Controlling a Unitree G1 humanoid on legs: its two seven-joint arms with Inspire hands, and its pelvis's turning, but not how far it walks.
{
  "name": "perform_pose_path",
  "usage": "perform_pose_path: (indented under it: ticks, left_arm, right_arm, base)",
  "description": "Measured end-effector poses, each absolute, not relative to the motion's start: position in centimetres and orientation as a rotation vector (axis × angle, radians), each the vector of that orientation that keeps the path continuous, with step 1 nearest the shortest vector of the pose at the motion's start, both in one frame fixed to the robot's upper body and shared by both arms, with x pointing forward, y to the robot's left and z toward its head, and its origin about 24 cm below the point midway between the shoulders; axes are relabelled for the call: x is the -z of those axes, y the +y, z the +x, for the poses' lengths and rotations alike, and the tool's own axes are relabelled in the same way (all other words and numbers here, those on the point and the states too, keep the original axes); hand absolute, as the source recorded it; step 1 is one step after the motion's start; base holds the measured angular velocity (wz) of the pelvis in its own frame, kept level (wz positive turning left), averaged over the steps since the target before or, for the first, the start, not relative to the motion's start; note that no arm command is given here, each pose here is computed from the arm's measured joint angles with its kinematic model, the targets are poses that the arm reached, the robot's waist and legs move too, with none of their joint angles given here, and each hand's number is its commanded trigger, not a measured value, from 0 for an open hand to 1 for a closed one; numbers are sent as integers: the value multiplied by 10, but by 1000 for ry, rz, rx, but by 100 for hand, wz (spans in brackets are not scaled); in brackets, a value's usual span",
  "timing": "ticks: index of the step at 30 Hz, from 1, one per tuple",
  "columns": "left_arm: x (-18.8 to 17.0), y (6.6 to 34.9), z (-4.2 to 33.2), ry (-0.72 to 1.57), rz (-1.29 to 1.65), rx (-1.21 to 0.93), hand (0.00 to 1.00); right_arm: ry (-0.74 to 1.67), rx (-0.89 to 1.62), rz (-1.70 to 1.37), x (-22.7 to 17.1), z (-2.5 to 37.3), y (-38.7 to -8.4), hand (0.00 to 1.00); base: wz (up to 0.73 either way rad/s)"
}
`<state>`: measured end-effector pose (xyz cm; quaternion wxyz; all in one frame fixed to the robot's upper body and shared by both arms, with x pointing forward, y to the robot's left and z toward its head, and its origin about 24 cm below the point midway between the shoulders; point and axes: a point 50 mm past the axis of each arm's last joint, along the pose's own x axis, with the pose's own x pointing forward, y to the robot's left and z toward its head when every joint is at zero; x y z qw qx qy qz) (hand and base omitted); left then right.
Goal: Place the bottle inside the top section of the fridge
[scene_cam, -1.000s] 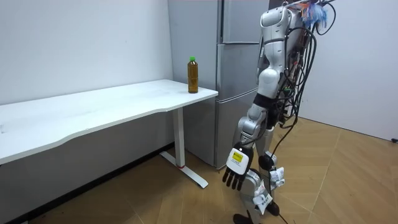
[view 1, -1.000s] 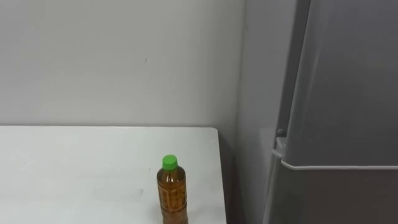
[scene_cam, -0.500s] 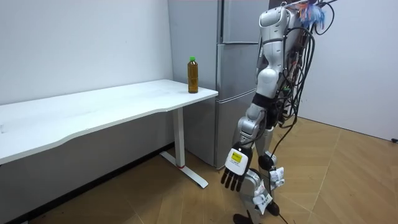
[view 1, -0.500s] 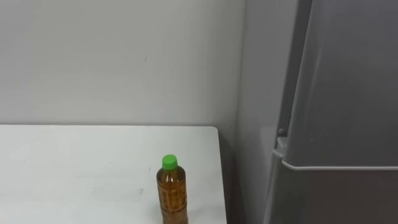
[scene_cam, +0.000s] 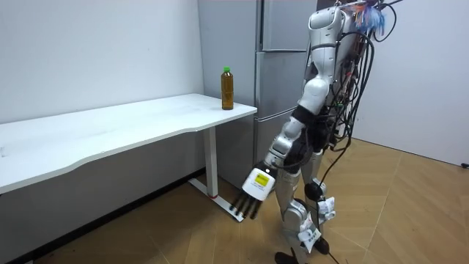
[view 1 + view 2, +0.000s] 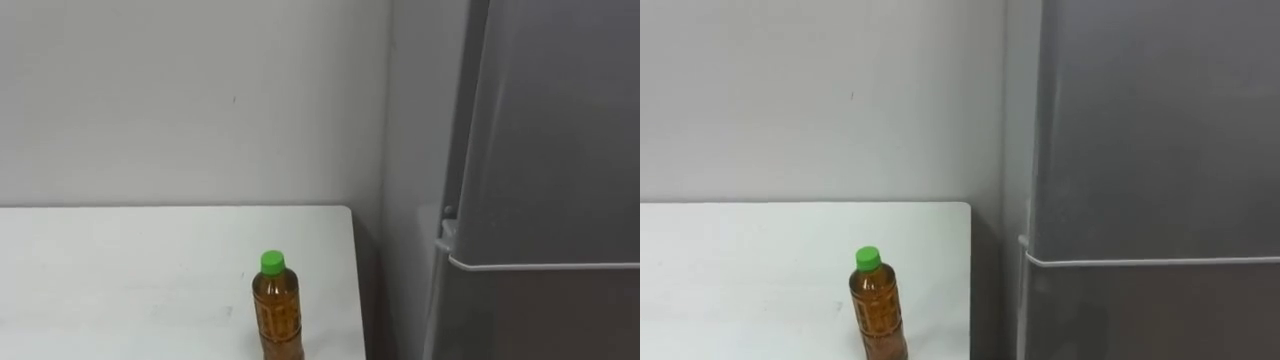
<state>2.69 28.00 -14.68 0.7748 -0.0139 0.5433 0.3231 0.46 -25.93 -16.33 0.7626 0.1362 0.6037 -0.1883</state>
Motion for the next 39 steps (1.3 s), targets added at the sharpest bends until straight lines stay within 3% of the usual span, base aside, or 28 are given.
perform_pose_path:
  ticks: [9,17,21,33,39]
  left_arm:
    - [95,304,100,718,-71,-804,0]
    - [-23,318,174,105,-49,-786,0]
    - [-70,308,191,-106,-51,-741,0]
    - [-132,281,204,-379,-56,-590,0]
    - [-173,241,222,-555,-68,-331,0]
  right_arm:
    - [1319,372,209,161,2,-265,0]
    - [1308,392,197,160,-1,-266,0]
    - [1306,413,202,161,0,-263,0]
    - [1296,410,218,162,5,-259,0]
    - [1288,421,241,163,6,-257,0]
  base:
    - [0]
    - [-1]
    - [0]
    - [1]
    - [5]
